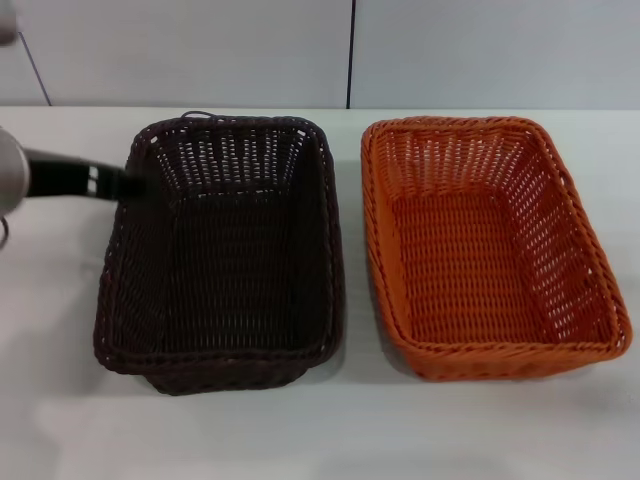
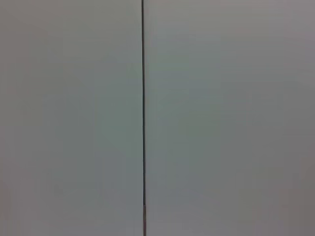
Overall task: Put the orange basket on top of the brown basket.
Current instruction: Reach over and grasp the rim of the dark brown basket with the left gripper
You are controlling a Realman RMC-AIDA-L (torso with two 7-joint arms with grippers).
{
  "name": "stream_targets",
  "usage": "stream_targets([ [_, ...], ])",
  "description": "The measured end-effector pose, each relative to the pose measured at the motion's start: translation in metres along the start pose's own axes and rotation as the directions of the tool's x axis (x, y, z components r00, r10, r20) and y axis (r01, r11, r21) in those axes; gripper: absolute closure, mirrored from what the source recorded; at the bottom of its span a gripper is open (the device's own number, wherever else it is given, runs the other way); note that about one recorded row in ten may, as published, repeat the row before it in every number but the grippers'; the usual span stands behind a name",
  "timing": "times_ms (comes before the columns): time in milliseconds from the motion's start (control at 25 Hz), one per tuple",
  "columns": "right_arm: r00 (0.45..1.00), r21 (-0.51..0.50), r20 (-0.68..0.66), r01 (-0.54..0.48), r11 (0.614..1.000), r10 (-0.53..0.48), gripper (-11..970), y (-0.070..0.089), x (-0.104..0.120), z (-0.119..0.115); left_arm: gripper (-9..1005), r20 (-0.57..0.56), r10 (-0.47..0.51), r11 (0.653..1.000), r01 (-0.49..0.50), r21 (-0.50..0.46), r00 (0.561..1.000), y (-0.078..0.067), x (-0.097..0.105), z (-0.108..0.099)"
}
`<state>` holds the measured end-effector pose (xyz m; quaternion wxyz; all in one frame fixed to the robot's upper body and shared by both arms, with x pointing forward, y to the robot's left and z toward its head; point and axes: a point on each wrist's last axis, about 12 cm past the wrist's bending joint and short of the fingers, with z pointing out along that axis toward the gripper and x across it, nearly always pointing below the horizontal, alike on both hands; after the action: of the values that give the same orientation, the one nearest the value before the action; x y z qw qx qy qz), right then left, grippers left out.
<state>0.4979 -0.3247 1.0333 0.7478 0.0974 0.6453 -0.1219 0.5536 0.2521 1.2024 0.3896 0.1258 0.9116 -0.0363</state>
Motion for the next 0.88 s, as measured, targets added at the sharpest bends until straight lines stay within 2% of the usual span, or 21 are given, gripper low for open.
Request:
stream_targets([
  [400, 1.0, 0.0, -0.002, 0.002, 1.0, -0.002, 250, 0.0, 0.0, 0.0, 192, -0.121, 0.027, 1.0, -0.028, -0.006, 0.992, -0.007, 0.009, 0.031],
  [880, 1.0, 0.0, -0.004, 0.005, 1.0, -0.005, 254, -0.001, 0.001, -0.001, 195, -0.189, 0.042, 0.999, -0.041, 0.009, 0.981, -0.01, 0.013, 0.05],
])
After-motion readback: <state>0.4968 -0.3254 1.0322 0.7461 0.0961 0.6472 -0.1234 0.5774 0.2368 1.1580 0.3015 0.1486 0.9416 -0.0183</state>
